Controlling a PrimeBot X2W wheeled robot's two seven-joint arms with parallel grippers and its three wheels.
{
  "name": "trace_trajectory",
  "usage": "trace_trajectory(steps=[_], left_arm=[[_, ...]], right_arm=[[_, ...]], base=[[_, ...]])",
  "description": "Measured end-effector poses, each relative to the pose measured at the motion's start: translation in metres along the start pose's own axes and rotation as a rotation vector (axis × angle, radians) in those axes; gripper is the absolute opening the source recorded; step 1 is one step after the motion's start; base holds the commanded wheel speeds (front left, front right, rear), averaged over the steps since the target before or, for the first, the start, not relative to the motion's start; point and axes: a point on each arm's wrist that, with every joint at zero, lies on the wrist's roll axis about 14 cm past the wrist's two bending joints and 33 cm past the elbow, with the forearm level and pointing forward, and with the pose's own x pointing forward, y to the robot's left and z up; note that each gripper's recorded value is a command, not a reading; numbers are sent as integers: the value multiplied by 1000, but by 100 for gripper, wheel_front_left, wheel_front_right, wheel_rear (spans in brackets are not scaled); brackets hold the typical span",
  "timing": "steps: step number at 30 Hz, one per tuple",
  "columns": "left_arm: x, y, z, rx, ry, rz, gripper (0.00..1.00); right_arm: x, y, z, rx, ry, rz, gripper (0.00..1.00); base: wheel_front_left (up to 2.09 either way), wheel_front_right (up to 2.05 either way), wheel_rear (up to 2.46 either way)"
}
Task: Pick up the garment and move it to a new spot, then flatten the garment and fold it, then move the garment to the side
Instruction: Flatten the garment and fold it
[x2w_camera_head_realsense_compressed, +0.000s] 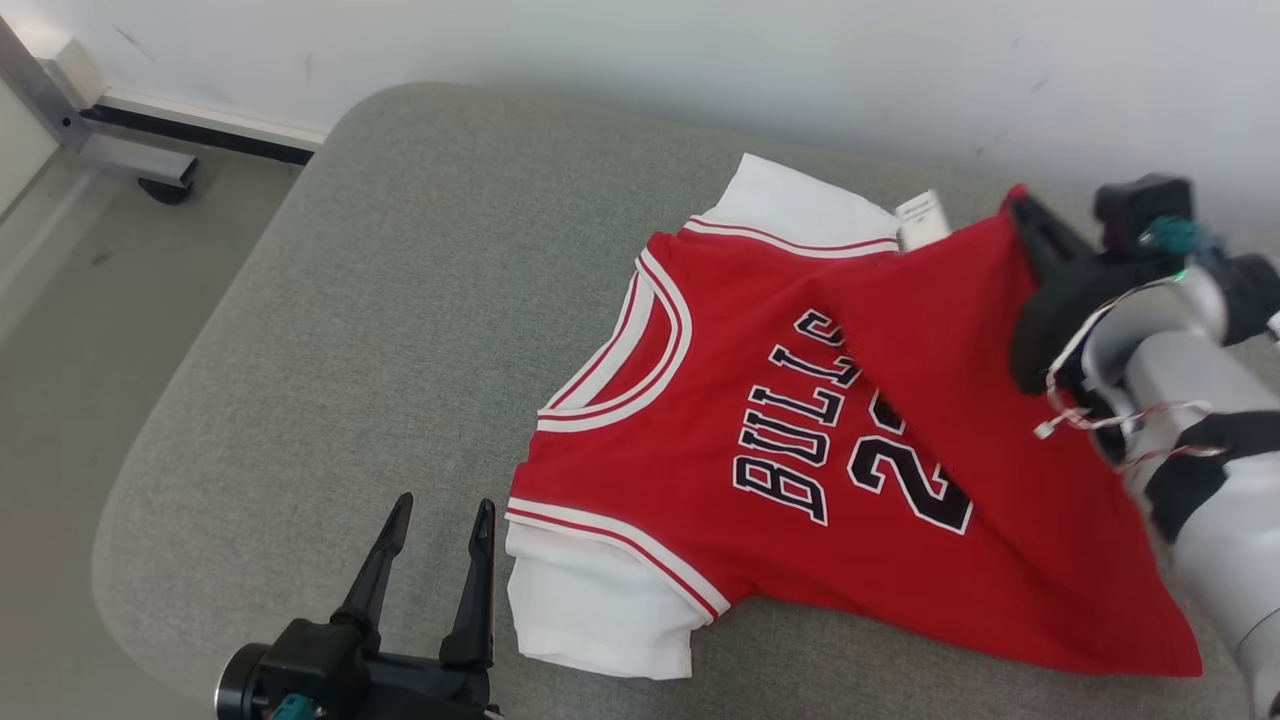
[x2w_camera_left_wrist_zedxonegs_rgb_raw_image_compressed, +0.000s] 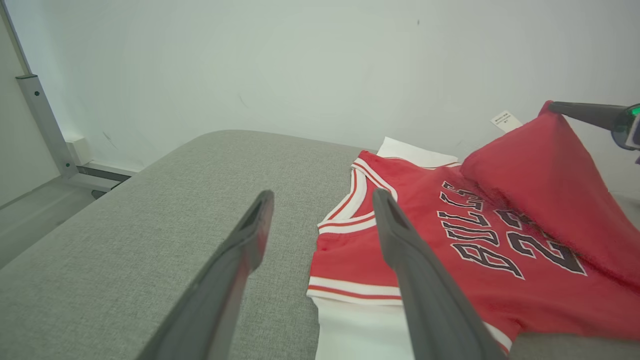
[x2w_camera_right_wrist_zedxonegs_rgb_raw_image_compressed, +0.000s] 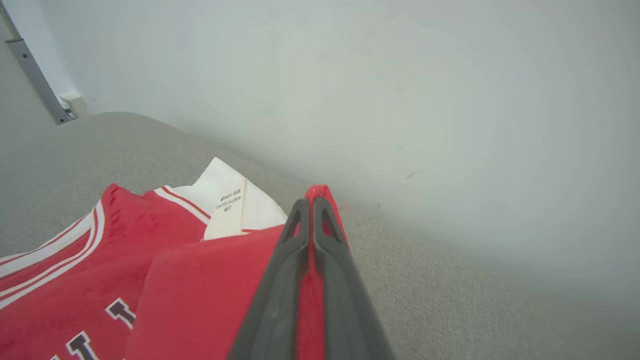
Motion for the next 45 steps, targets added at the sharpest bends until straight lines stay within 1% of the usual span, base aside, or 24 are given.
trace_trajectory(steps=[2, 3, 6, 10, 16, 20, 21, 27, 29, 34, 36, 38, 45], left_arm=[[2, -2, -2, -1, 5, -6, 100], [2, -2, -2, -1, 5, -6, 100], [3, -2, -2, 0, 8, -8, 100], [4, -2, -6, 2, 19, -5, 100], [8, -2, -7, -1, 24, -6, 100], [11, -3, -9, -4, 32, -7, 100], [12, -3, -10, -5, 33, -8, 100], [16, -6, -11, -8, 35, -17, 100], [16, -6, -10, -5, 32, -21, 100], [16, -7, -6, 11, 17, -27, 100], [14, -6, -6, 15, 16, -26, 100], [14, -6, -5, 19, 11, -25, 100], [7, -6, -4, 35, 6, -31, 100]], right_arm=[[1, -17, 3, 7, 0, -38, 0], [1, -17, 3, 7, 0, -38, 0], [4, -36, 14, 25, -19, -86, 0], [12, -50, 28, 55, -41, -127, 0], [21, -70, 41, 35, -79, -166, 0], [25, -77, 38, 23, -86, -179, 0], [26, -77, 36, 23, -82, -179, 100], [22, -83, 24, 8, -59, -194, 100], [17, -88, 28, -3, -74, -208, 100], [-1, -98, 35, 17, -111, -245, 100], [-8, -98, 48, 28, -164, -246, 100], [-17, -95, 59, 34, -218, -242, 100], [-66, -80, 41, 41, -275, -229, 100]], base=[[0, 0, 0], [0, 0, 0], [0, 0, 0], [0, 0, 0], [0, 0, 0], [0, 0, 0], [0, 0, 0], [0, 0, 0], [0, 0, 0], [0, 0, 0], [0, 0, 0], [0, 0, 0], [0, 0, 0]])
